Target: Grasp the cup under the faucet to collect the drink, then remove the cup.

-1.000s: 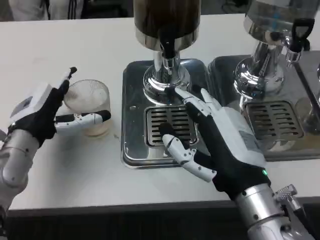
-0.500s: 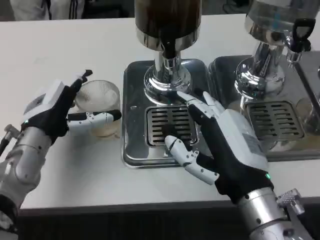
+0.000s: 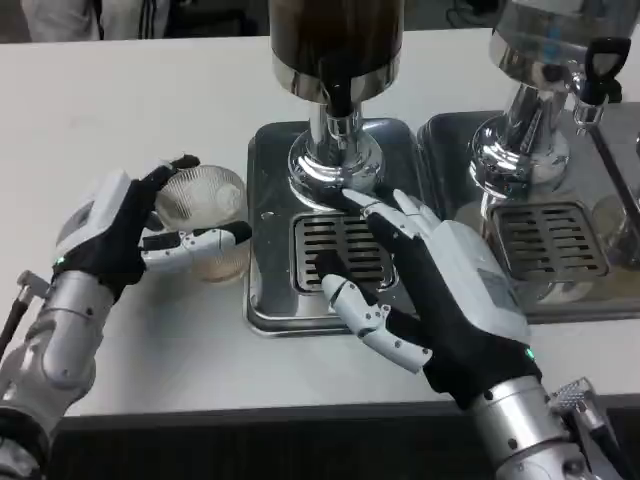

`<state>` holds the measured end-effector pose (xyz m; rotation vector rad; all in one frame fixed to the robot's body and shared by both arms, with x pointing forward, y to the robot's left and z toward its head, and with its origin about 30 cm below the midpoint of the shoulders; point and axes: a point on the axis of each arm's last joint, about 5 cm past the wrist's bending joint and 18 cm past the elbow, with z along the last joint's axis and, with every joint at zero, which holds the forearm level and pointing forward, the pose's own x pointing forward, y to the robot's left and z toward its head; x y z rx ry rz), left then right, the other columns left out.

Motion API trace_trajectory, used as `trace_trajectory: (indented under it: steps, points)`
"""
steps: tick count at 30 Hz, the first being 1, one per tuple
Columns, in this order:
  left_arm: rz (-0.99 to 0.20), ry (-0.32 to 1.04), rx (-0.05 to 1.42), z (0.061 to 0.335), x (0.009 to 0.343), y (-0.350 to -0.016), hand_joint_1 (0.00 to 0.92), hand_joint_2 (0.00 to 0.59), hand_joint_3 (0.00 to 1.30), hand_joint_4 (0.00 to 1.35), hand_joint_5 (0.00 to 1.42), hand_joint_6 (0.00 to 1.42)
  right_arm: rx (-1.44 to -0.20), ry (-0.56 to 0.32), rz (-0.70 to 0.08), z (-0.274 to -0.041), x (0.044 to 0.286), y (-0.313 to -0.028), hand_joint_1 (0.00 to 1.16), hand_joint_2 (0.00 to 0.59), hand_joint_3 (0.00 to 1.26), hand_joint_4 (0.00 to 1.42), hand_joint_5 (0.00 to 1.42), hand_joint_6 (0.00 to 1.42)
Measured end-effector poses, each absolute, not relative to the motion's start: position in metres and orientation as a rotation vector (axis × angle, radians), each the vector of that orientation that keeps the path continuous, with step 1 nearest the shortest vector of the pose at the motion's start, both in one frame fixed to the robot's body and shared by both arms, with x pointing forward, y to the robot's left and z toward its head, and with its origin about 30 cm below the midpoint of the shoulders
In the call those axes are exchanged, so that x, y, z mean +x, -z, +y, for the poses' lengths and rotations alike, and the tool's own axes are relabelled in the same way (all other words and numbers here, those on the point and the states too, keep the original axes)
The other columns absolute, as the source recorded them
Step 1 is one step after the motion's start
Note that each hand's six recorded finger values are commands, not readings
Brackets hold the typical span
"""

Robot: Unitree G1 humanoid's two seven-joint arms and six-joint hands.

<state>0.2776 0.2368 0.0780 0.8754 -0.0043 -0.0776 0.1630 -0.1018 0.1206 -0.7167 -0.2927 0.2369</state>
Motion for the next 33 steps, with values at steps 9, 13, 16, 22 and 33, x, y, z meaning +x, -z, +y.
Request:
trace_trajectory:
  steps: [9, 13, 16, 22, 33]
  points:
    - [-0.017, 0.051, 0.843, 0.236, 0.273, -0.073, 0.478, 0.106, 0.37, 0.39, 0.71, 0.96, -0.716, -0.249, -0.288, -0.102, 0.163, -0.121, 0.2, 0.422, 0.22, 0.21, 0.05, 0.0]
    - [-0.028, 0.029, 0.841, 0.236, 0.27, -0.07, 0.491, 0.117, 0.46, 0.47, 0.82, 1.1, -0.712, -0.251, -0.286, -0.102, 0.163, -0.121, 0.2, 0.423, 0.23, 0.24, 0.06, 0.0]
    - [-0.034, 0.016, 0.839, 0.235, 0.269, -0.069, 0.512, 0.11, 0.5, 0.52, 0.87, 1.14, -0.713, -0.253, -0.285, -0.102, 0.163, -0.121, 0.2, 0.423, 0.24, 0.24, 0.06, 0.0]
    - [-0.049, -0.029, 0.831, 0.235, 0.267, -0.067, 0.52, 0.098, 0.54, 0.55, 0.91, 1.19, -0.711, -0.252, -0.283, -0.103, 0.163, -0.121, 0.2, 0.423, 0.24, 0.25, 0.06, 0.0]
    - [-0.066, -0.076, 0.827, 0.242, 0.261, -0.064, 0.521, 0.081, 0.55, 0.57, 0.92, 1.2, -0.689, -0.26, -0.305, -0.101, 0.169, -0.125, 0.21, 0.419, 0.24, 0.26, 0.06, 0.0]
